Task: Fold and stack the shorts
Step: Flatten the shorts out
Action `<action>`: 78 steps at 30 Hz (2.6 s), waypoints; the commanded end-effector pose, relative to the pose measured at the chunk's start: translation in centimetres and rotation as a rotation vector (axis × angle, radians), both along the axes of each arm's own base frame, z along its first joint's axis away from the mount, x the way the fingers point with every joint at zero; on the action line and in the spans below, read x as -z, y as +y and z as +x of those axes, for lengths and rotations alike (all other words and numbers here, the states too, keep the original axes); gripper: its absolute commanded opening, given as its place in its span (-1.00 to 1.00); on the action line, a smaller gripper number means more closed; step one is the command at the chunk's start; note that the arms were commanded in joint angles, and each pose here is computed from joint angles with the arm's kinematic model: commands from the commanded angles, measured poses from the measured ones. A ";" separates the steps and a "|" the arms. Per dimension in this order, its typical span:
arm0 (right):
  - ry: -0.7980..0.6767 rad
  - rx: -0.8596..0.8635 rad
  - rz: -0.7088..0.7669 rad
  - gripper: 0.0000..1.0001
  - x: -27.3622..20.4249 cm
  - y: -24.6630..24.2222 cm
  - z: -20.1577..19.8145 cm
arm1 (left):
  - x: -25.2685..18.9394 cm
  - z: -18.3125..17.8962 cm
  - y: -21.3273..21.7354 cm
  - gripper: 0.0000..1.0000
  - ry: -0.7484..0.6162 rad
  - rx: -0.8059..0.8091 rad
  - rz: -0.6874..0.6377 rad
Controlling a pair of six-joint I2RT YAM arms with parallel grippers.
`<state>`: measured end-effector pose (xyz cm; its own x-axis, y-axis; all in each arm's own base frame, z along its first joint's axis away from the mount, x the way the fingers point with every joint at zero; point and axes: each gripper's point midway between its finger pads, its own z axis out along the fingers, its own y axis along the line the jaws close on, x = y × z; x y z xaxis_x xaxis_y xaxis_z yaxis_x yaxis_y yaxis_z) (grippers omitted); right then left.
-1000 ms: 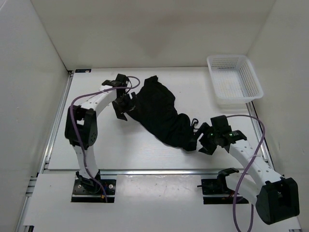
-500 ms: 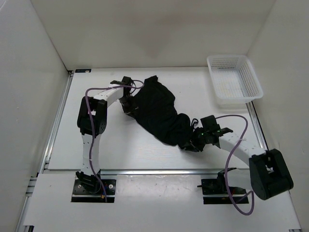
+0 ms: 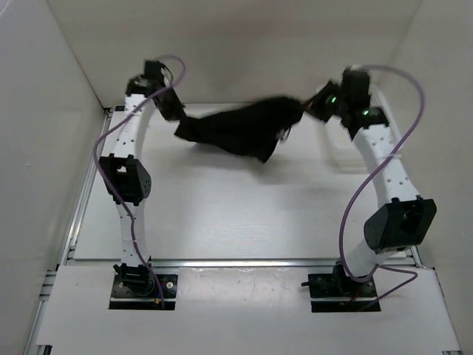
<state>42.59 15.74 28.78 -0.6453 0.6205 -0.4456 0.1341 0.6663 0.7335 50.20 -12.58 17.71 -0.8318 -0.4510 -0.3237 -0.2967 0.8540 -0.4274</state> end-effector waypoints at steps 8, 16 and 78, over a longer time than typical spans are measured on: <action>-0.383 -0.212 -0.165 -1.00 -10.8 -0.6 -5.3 | -18.4 -7.7 5.3 -0.79 -0.406 -0.073 -0.106; 0.030 -0.102 -0.363 0.15 11.1 -6.3 -17.4 | 1.7 -19.4 3.5 0.65 0.024 -0.050 -0.028; -0.342 -0.111 -0.211 -1.00 -11.4 -1.5 -0.5 | -18.4 -6.8 9.6 -0.79 -0.360 -0.143 -0.073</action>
